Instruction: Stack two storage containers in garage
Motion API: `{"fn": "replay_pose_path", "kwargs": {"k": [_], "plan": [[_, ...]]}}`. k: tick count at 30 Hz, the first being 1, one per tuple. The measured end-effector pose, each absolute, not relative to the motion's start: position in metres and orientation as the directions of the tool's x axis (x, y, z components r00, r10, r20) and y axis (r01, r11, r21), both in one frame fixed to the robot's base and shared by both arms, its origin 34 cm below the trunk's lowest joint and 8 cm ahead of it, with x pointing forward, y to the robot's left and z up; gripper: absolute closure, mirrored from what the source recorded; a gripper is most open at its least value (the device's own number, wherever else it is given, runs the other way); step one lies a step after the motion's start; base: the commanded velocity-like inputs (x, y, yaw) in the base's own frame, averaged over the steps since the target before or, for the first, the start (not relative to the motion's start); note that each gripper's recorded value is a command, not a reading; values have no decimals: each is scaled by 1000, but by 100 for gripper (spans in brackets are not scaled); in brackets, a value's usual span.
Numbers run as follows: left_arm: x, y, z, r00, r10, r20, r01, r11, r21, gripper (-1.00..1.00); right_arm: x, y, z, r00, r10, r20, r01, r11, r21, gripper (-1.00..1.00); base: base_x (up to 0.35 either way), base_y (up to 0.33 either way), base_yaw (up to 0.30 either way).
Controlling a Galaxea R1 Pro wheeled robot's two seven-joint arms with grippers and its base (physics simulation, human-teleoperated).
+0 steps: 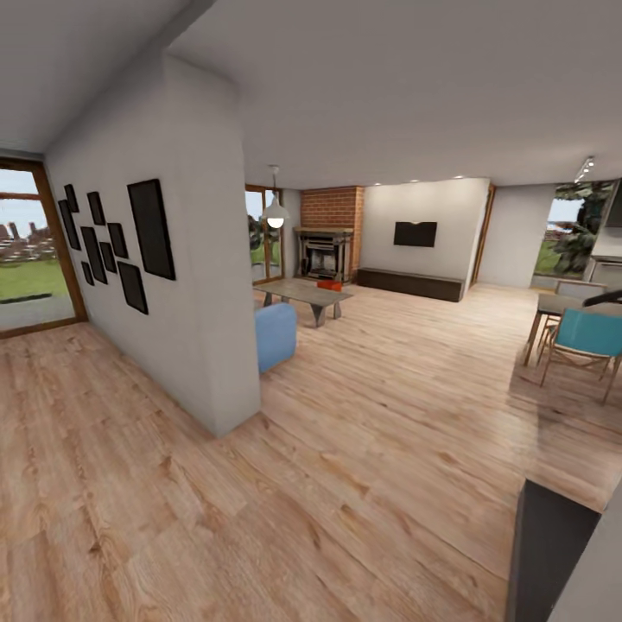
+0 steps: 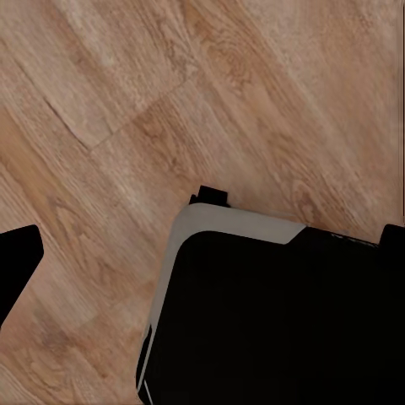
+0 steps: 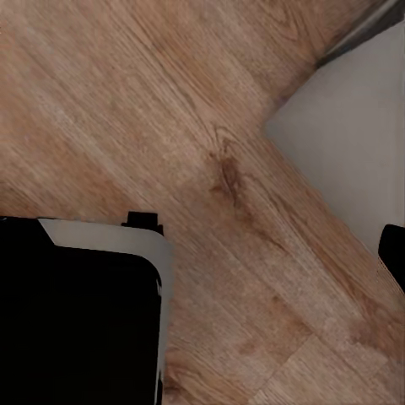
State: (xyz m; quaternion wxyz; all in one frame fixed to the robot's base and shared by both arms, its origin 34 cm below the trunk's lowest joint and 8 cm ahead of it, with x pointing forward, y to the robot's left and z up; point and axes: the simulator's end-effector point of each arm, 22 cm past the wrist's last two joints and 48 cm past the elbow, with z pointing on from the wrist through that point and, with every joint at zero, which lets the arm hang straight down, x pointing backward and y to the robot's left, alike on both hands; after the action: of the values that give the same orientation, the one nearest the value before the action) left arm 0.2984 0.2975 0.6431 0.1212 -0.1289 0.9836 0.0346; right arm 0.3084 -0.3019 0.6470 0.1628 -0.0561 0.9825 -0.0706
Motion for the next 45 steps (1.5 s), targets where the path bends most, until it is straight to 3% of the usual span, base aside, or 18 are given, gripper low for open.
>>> {"fn": "replay_pose_path", "kwargs": {"k": [31, 45], "plan": [[299, 298, 643, -936, -245, -251, -262, 964, 37, -100, 311, -301, 648, -932, -170, -321, -122, 979, -165, -100, 323, 0, -2], [300, 298, 644, -936, -245, -253, -262, 964, 37, -100, 311, -300, 648, -932, -169, -320, -121, 979, -163, -100, 323, 0, -205]]}}
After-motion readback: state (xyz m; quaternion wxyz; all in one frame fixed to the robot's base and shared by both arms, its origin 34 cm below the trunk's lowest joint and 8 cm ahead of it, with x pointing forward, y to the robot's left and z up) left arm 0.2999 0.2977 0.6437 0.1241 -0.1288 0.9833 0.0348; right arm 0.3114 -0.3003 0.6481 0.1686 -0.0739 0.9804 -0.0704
